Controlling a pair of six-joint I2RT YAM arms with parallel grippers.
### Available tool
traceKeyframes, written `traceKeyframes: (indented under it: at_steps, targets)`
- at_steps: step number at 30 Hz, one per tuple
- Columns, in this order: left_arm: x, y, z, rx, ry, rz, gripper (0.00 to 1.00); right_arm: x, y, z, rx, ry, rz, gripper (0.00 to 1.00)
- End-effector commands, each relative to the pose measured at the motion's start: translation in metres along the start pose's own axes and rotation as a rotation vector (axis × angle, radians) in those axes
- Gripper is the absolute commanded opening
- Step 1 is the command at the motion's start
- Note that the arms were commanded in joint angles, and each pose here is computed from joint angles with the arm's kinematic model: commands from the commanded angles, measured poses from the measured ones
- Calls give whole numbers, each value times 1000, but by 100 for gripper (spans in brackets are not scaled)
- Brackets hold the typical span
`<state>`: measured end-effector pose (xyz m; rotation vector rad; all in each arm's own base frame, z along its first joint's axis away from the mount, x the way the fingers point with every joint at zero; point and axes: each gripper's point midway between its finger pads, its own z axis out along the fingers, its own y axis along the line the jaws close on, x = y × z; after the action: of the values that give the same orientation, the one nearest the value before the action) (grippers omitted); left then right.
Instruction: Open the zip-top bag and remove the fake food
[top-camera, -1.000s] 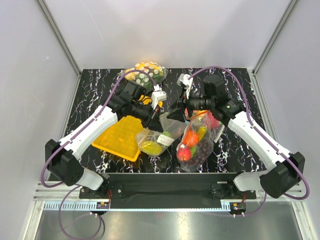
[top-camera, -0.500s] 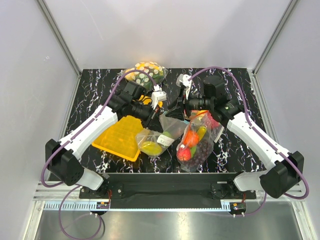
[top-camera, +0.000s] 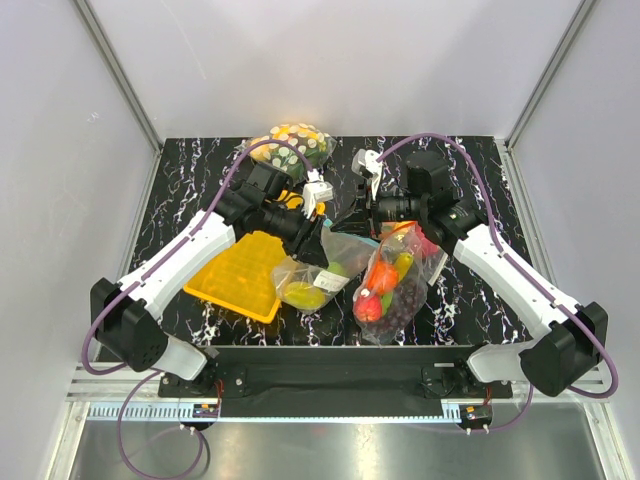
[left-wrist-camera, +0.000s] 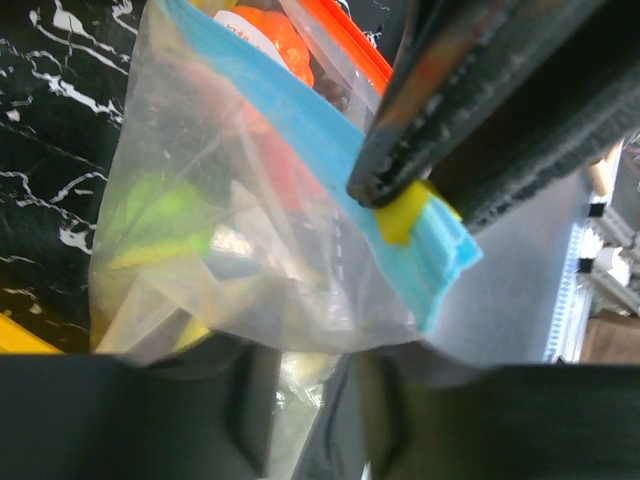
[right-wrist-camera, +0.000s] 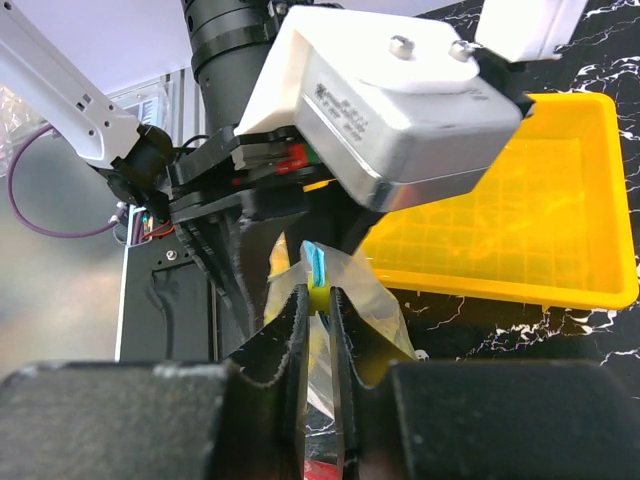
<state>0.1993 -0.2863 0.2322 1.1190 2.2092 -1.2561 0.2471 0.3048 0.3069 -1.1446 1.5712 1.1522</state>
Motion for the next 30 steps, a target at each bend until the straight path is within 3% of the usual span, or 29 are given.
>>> traceKeyframes:
  at_steps: [1,5,15,16,17,21,22,30]
  targets:
    - [-28,-13,-15,-17,-100,76,46,-16,8,3,-42,-34,-33,15]
    - [-41,-14,-20,-40,-150,109,61,-16,8,2,-42,-34,-31,13]
    - [-68,-11,-22,-56,-194,155,63,-15,10,2,-47,-29,-21,11]
    - [-67,-10,-19,-52,-188,148,59,-14,10,2,-47,-27,-20,11]
    - [-68,-11,-20,-46,-189,152,39,-16,10,2,-45,-30,-24,11]
    - [-67,-12,-20,-41,-187,155,7,-15,8,2,-39,-25,-26,10]
    - [-64,-12,-19,-40,-183,152,3,-15,7,3,-38,-24,-26,10]
    - [-64,-2,-35,-123,-216,151,0,-10,1,2,-1,4,-34,8]
